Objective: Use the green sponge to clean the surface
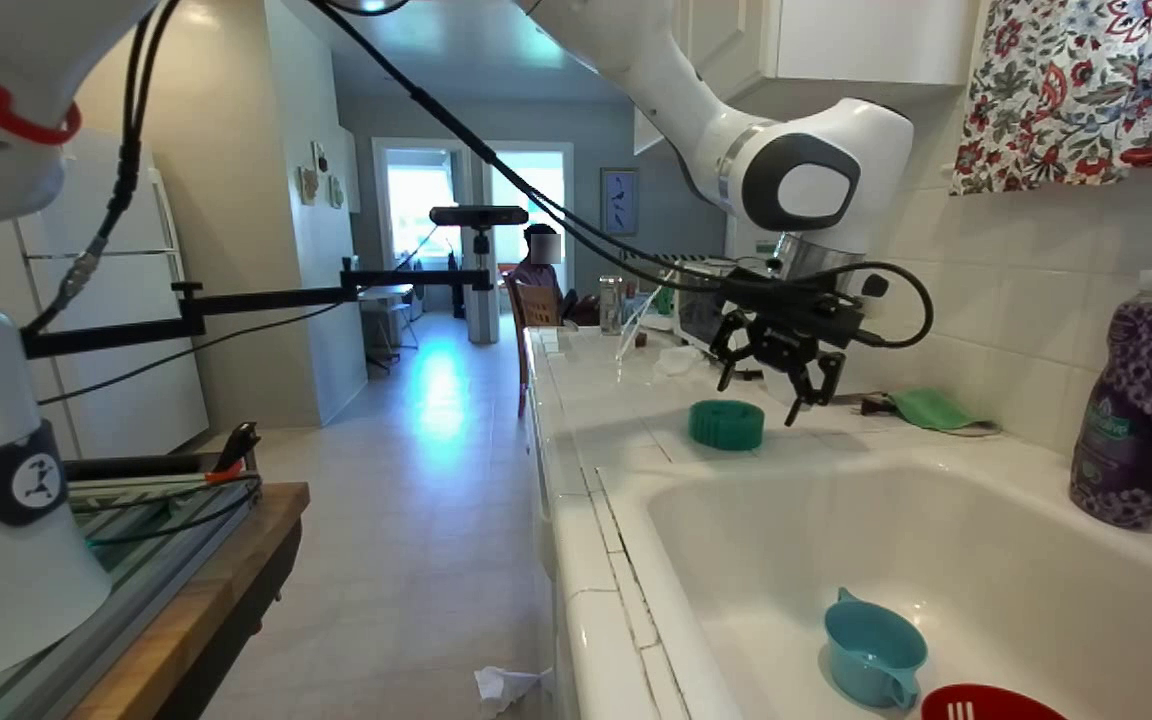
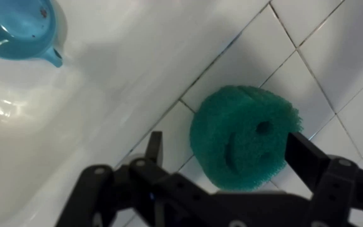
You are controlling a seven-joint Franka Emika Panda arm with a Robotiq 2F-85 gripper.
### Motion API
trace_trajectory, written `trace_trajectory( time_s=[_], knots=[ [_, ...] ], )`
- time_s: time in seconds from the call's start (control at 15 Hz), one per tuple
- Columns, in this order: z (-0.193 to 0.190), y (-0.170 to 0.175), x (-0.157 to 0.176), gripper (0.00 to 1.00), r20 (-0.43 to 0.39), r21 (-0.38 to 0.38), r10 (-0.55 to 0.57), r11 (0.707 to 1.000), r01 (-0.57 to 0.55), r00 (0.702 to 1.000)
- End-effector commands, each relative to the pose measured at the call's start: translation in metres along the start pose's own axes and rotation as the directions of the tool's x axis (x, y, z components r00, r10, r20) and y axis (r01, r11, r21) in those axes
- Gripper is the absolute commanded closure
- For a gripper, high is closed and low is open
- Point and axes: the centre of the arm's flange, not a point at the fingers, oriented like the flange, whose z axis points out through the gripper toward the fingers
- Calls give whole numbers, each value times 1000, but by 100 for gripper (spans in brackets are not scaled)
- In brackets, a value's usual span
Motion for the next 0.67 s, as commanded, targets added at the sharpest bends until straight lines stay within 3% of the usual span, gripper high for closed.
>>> trace_trajectory(
  time_s=[0.0,0.4,0.47,0.6],
  knots=[
    [16,-1,7,0,-13,22,-1,1000,1,1000],
    [39,-11,29,0,-57,36,-31,999,33,998],
    [41,-12,30,23,-61,37,-30,999,32,998],
    [43,-13,31,34,-66,34,-30,999,33,997]
  ],
)
